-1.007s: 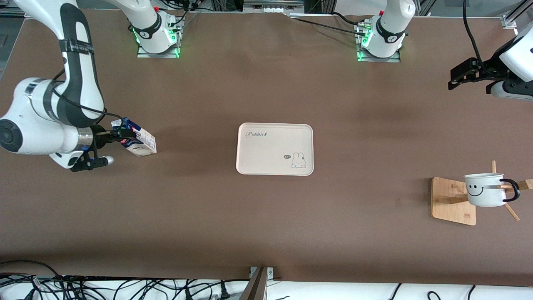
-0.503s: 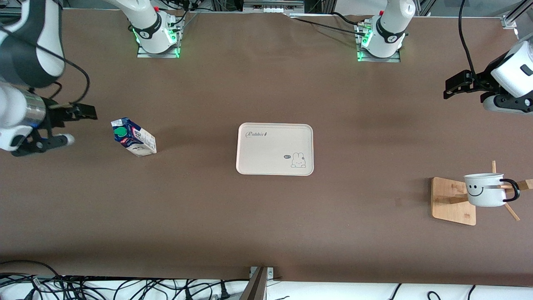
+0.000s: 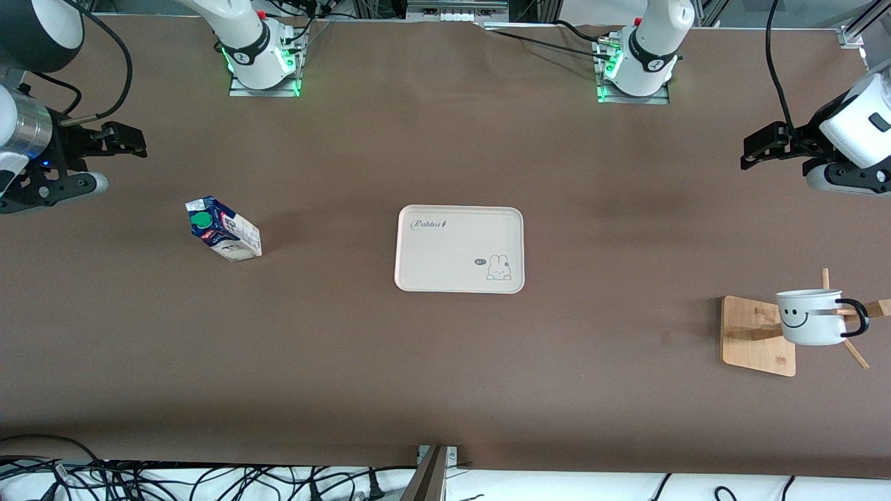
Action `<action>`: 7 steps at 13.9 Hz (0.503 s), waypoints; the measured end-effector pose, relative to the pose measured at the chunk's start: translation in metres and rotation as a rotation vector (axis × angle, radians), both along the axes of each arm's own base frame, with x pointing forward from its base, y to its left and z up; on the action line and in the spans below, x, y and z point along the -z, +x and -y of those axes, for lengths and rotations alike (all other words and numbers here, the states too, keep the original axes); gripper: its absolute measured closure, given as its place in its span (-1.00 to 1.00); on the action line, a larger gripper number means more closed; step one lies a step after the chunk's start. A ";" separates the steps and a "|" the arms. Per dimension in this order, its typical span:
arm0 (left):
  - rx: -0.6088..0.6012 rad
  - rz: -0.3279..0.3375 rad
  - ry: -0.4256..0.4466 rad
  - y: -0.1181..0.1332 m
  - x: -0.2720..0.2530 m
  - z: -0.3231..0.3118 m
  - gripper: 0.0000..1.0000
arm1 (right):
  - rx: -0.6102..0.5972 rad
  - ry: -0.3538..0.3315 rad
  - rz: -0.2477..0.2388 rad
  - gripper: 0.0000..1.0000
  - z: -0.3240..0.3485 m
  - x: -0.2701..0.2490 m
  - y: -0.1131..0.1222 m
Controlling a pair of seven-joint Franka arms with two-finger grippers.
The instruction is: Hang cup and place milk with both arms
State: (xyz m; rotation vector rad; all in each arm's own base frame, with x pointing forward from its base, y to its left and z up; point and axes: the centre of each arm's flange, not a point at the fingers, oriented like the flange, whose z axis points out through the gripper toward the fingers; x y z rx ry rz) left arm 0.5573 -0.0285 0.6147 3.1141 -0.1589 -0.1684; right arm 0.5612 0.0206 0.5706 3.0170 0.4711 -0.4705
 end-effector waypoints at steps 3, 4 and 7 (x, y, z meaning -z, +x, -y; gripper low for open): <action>0.014 0.007 -0.001 0.000 -0.003 0.008 -1.00 | 0.006 0.011 0.067 -1.00 0.012 0.000 -0.008; 0.013 0.013 -0.001 0.001 -0.003 0.007 -1.00 | 0.016 0.014 0.089 -1.00 0.015 0.001 -0.012; 0.008 0.050 -0.003 0.006 -0.005 0.005 -1.00 | 0.097 0.002 0.141 -1.00 0.016 -0.003 -0.023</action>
